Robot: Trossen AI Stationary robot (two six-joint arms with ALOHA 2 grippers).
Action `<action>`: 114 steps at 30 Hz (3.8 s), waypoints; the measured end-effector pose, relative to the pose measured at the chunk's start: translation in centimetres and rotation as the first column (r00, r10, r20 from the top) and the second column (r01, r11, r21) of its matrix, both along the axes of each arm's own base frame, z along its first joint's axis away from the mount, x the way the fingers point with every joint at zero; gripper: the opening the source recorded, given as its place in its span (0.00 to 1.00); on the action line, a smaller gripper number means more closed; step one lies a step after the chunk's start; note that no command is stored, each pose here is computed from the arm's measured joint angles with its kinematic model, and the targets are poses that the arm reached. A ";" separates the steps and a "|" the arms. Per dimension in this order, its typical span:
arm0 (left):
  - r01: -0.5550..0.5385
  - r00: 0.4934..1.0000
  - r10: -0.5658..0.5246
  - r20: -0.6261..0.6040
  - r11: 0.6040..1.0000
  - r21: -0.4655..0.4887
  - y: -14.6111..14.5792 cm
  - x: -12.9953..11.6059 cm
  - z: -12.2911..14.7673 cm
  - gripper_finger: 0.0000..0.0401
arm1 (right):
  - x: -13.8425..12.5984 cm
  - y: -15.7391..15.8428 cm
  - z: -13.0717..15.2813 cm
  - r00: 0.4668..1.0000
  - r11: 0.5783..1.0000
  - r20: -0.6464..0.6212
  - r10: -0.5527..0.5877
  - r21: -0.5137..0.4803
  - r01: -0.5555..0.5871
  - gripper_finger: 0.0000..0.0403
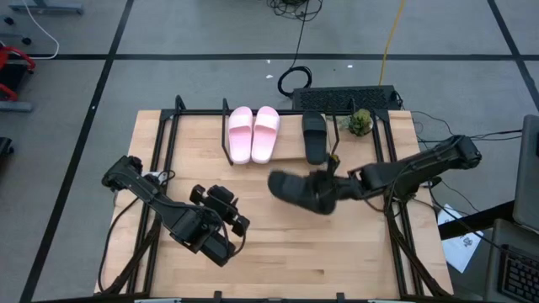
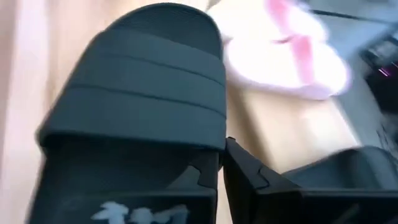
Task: Pick and place slides into the shelf
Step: Put the black slipper on the shelf
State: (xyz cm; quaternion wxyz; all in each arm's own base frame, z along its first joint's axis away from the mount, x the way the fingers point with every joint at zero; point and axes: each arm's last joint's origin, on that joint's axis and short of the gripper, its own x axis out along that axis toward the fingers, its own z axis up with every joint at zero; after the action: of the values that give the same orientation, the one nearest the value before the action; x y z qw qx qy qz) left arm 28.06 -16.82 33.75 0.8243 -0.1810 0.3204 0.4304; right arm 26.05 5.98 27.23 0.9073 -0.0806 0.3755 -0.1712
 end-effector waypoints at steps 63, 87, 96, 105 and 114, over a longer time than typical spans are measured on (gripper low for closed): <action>0.272 0.927 -0.142 -0.348 0.893 0.358 17.5 -17.4 7.0 0.21 | 6.4 -18.6 -4.4 0.369 0.403 0.160 -0.915 0.347 0.847 0.00; 0.264 0.929 -0.133 -0.346 0.893 0.364 17.6 -17.4 7.0 0.21 | 6.9 -18.8 -7.4 0.390 0.392 0.075 -0.918 0.332 0.858 0.00; 0.262 0.929 -0.132 -0.345 0.894 0.364 17.6 -17.4 7.0 0.21 | 6.7 -18.8 -7.6 0.411 0.408 0.053 -0.910 0.287 0.866 0.00; 0.262 0.930 -0.132 -0.344 0.894 0.364 17.6 -17.4 7.0 0.21 | 7.1 -19.0 -6.1 0.450 0.450 0.051 -0.891 0.217 0.866 0.00; 0.255 0.933 -0.130 -0.335 0.896 0.364 17.6 -17.4 7.0 0.21 | 7.2 -19.1 -5.6 0.478 0.477 0.040 -0.877 0.182 0.860 0.00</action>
State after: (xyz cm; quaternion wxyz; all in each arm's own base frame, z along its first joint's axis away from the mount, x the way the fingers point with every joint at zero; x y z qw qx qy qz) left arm 10.71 0.76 40.80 0.8238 0.0927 0.3638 0.4247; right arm 33.27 -13.08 21.61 0.7203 0.1944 0.3163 -0.5859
